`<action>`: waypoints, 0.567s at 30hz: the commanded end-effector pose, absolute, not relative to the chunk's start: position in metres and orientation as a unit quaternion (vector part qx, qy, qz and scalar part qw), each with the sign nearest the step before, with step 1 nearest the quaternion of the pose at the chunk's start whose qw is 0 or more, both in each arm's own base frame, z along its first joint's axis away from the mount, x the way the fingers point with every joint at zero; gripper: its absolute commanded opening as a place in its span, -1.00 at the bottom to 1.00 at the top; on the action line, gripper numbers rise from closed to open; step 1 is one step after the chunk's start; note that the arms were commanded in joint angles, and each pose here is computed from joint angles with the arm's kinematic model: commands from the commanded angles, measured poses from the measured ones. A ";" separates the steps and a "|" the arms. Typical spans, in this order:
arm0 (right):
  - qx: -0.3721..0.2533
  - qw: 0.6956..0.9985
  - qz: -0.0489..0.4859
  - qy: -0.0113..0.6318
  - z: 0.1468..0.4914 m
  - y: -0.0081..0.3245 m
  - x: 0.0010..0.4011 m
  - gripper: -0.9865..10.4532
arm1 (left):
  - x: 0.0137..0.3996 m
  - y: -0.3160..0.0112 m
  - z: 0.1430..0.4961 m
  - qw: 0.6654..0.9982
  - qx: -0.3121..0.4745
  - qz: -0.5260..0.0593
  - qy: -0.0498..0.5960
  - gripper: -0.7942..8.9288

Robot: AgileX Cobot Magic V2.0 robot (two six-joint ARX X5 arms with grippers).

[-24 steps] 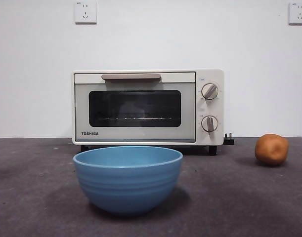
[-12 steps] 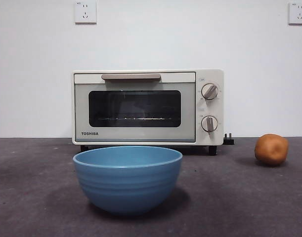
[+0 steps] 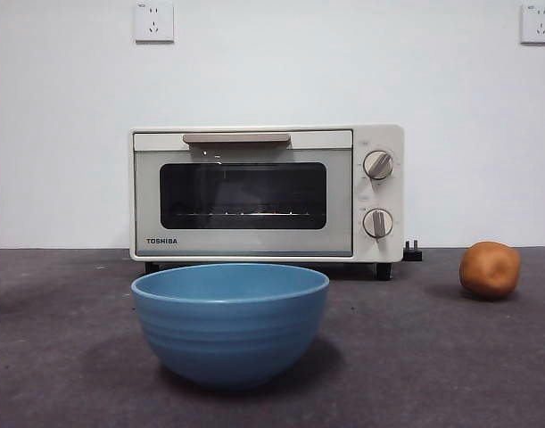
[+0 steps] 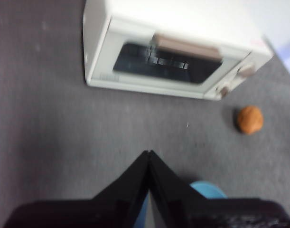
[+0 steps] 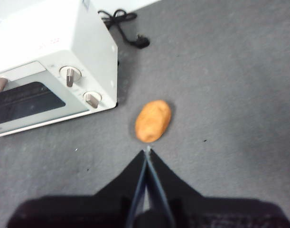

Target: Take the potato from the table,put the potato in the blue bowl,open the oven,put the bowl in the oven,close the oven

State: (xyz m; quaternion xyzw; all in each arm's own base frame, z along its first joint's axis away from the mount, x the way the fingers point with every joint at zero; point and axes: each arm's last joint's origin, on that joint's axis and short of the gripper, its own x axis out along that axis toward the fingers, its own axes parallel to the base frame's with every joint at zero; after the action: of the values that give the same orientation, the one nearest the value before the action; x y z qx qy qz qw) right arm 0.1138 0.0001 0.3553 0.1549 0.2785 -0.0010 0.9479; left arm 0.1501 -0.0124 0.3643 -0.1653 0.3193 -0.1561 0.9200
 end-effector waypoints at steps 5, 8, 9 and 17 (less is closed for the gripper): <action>0.193 0.914 0.084 0.346 0.359 0.005 0.159 -0.83 | 0.171 -0.014 0.345 0.869 -0.181 -0.156 0.432 -0.85; 0.216 0.888 0.131 0.383 0.355 0.007 0.183 -0.83 | 0.176 -0.015 0.337 0.852 -0.170 -0.169 0.464 -0.85; 0.222 0.881 0.139 0.394 0.352 0.008 0.191 -0.83 | 0.176 -0.016 0.335 0.849 -0.165 -0.172 0.472 -0.85; 0.242 0.829 0.123 0.489 0.321 0.007 0.249 -0.83 | 0.173 -0.023 0.330 0.830 -0.132 -0.198 0.504 -0.85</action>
State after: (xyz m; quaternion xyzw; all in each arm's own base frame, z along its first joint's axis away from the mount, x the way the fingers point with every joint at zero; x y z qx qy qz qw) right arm 0.2430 0.0067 0.3244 0.2397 0.4808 0.1249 0.8341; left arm 0.1738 -0.0218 0.3301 -0.1453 0.5033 -0.1872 0.8310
